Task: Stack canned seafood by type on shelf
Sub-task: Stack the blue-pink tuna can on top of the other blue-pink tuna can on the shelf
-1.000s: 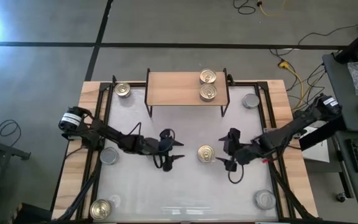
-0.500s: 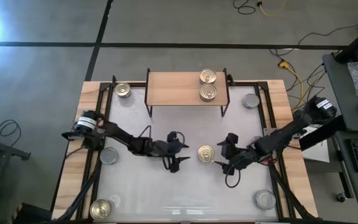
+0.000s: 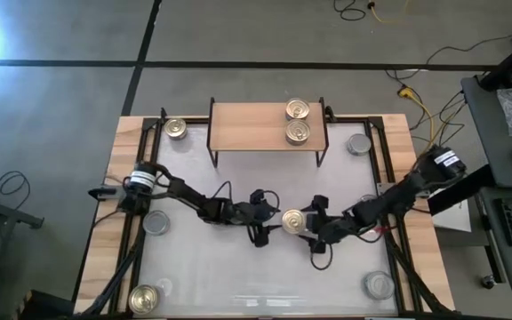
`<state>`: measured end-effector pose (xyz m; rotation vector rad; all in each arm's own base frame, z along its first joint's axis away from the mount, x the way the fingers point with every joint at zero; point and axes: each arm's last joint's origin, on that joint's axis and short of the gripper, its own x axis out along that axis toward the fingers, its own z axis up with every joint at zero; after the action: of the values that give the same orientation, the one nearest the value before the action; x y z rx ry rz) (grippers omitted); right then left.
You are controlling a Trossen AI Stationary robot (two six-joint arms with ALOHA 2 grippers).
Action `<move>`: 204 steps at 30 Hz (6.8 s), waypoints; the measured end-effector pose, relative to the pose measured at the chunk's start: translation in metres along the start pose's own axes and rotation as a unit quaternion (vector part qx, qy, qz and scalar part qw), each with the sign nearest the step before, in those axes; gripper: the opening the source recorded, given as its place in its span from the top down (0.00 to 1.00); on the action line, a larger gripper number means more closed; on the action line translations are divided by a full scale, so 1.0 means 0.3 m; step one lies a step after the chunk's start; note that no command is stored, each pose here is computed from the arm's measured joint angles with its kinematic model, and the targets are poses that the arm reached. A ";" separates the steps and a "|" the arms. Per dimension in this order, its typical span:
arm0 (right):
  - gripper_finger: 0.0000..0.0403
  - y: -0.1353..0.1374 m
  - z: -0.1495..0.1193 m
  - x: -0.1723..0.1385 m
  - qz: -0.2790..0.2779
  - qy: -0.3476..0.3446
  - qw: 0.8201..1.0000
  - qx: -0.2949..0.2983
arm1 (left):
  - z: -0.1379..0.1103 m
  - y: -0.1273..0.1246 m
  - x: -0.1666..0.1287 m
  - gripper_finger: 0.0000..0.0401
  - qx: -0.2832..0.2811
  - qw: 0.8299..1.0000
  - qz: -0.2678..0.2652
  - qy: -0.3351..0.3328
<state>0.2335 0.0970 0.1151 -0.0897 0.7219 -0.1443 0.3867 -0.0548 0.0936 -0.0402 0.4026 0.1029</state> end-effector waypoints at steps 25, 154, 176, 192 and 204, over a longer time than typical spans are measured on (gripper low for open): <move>0.01 0.001 0.102 -0.095 0.055 0.085 0.994 -0.028 | 0.045 0.050 -0.070 0.42 0.024 0.995 0.087 0.031; 0.08 -1.027 0.478 -0.361 0.093 -0.090 0.992 0.011 | 0.482 0.316 -0.533 0.42 0.053 0.993 -0.061 -0.090; 0.08 -1.140 0.412 -0.275 0.116 -0.073 0.990 -0.032 | 0.743 0.755 -0.319 0.42 0.129 0.974 -0.157 -0.103; 0.08 -1.194 0.356 -0.210 0.160 -0.089 0.983 -0.023 | 0.785 0.999 -0.094 0.42 0.089 0.986 -0.115 -0.085; 0.08 -1.187 0.356 -0.223 0.155 -0.082 0.984 -0.033 | 0.775 1.035 0.005 0.42 0.099 0.985 -0.141 -0.009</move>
<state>0.2190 -0.2400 0.2853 -0.0506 0.5681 0.1823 0.4450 0.2680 0.3008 0.0999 0.3830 -0.2170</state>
